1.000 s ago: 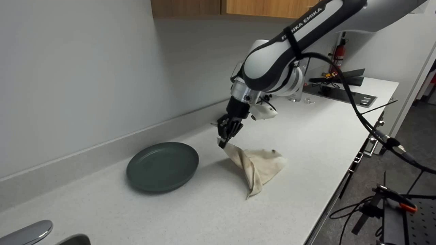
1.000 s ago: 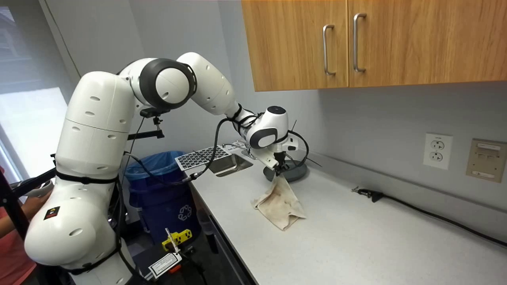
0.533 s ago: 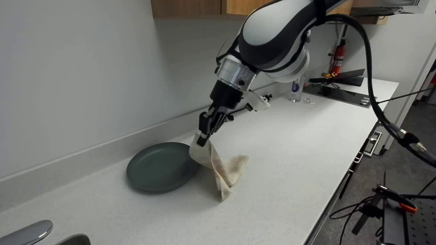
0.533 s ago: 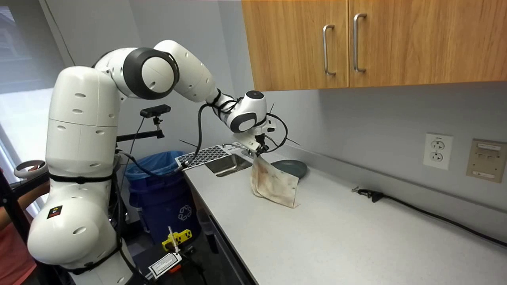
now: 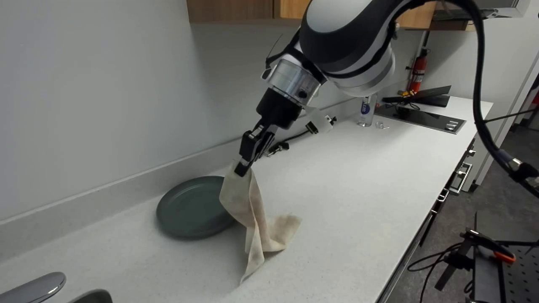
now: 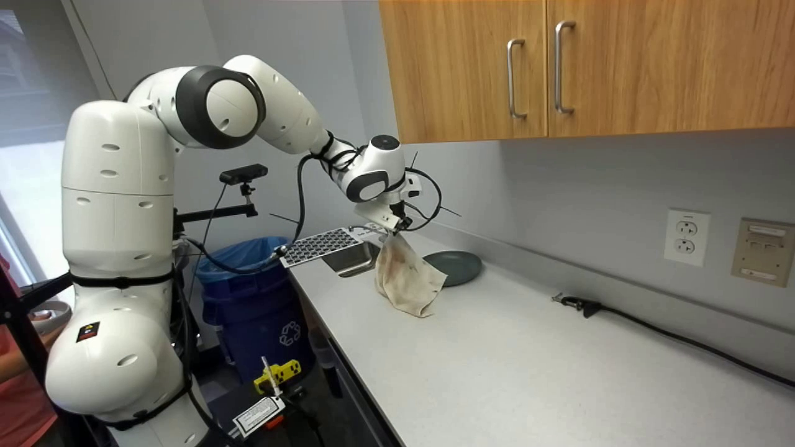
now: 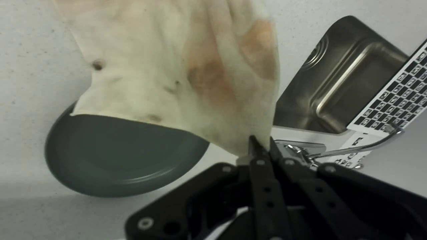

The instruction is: Unfold the towel

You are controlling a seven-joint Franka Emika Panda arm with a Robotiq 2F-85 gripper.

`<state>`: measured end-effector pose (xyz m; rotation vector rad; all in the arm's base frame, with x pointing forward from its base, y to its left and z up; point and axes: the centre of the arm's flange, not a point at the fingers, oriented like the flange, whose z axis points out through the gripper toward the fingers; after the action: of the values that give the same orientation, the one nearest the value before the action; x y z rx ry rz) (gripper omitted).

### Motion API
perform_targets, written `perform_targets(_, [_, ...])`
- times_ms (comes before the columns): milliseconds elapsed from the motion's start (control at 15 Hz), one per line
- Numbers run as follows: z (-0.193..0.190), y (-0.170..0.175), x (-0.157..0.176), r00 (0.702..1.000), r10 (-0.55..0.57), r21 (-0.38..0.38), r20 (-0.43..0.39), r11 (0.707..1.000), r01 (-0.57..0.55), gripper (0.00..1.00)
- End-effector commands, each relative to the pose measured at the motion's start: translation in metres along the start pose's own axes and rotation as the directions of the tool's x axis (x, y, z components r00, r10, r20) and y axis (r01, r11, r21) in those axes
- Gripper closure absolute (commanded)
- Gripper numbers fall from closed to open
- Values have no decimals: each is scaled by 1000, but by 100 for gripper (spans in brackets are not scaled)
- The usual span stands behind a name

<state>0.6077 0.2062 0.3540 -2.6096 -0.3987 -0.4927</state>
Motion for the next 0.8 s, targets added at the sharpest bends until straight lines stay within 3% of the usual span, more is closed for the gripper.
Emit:
perform_targets(0, [-8, 61, -20, 995, 88, -89, -45, 992, -91, 100])
perform_targets(333, [-28, 147, -47, 960, 256, -204, -112, 940, -274, 100])
perform_targets(733, [-62, 182, -68, 908, 345, -303, -240, 862, -407, 100])
